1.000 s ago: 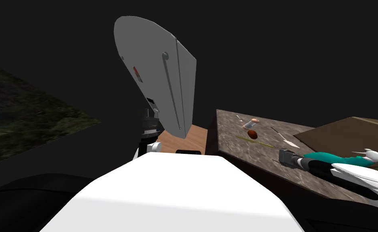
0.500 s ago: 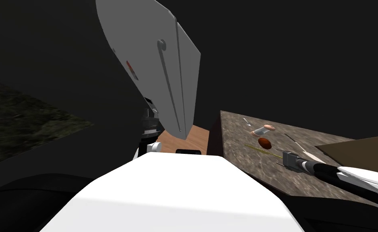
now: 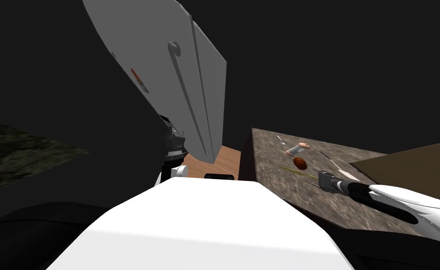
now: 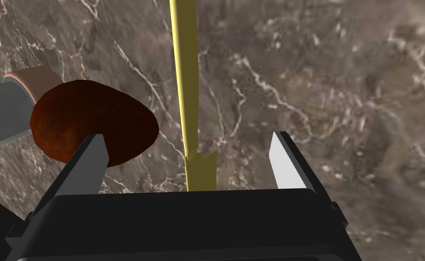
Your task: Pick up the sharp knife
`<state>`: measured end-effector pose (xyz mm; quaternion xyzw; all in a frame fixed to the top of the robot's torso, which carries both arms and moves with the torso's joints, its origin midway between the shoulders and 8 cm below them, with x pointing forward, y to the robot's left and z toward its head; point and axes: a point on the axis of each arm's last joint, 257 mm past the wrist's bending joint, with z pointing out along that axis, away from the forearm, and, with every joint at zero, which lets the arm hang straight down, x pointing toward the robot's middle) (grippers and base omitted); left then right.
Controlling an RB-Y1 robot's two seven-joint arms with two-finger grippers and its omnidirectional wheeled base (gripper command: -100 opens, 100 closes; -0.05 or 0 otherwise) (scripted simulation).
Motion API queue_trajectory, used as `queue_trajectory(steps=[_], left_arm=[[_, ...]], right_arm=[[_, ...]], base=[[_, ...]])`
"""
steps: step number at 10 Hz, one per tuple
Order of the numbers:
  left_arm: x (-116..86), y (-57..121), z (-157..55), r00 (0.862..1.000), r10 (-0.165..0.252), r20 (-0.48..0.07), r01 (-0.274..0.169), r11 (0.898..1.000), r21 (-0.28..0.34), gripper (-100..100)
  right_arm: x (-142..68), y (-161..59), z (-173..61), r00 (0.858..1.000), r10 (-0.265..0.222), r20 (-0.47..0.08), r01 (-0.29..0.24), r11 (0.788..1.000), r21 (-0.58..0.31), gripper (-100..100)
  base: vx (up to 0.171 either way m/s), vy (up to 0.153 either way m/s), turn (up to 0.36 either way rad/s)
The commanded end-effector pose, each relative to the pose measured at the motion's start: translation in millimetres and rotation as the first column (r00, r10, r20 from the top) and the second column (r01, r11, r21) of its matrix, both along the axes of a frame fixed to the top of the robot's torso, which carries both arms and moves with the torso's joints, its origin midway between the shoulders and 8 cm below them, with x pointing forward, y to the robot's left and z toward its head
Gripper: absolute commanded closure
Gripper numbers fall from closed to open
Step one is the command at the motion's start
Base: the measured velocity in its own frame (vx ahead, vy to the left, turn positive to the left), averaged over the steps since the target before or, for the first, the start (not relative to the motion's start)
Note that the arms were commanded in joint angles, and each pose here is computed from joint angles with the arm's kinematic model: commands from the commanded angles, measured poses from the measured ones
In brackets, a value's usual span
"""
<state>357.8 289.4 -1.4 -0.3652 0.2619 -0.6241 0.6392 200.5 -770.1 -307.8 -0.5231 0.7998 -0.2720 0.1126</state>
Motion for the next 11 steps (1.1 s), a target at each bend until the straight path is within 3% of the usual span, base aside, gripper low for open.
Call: queue_trajectory(steps=[1,5,6,7,11], left_arm=[[0,0.0,0,1.000,0.000,0.000,0.000,1.000,0.000,0],[0,0.0,0,1.000,0.000,0.000,0.000,1.000,0.000,0],[0,0.0,0,1.000,0.000,0.000,0.000,1.000,0.000,0],[0,-0.1,0,1.000,0.000,0.000,0.000,1.000,0.000,0],[0,-0.1,0,1.000,0.000,0.000,0.000,1.000,0.000,0]], right_arm=[[6,6,-3,1.000,0.008,0.002,-0.008,1.000,0.002,-100],[27,33,-12,0.999,0.053,0.006,-0.053,0.999,0.007,-100],[24,29,-12,0.999,0.048,0.004,-0.048,0.999,0.007,-100],[24,30,-12,0.999,0.047,0.005,-0.047,0.999,0.006,100],[25,28,-10,0.999,0.050,0.004,-0.050,0.999,-0.001,100]], base=[[0.027,-0.033,-0.034],[0.035,-0.036,-0.114],[0.019,-0.016,-0.016],[0.000,0.000,0.000],[0.000,-0.001,0.003]])
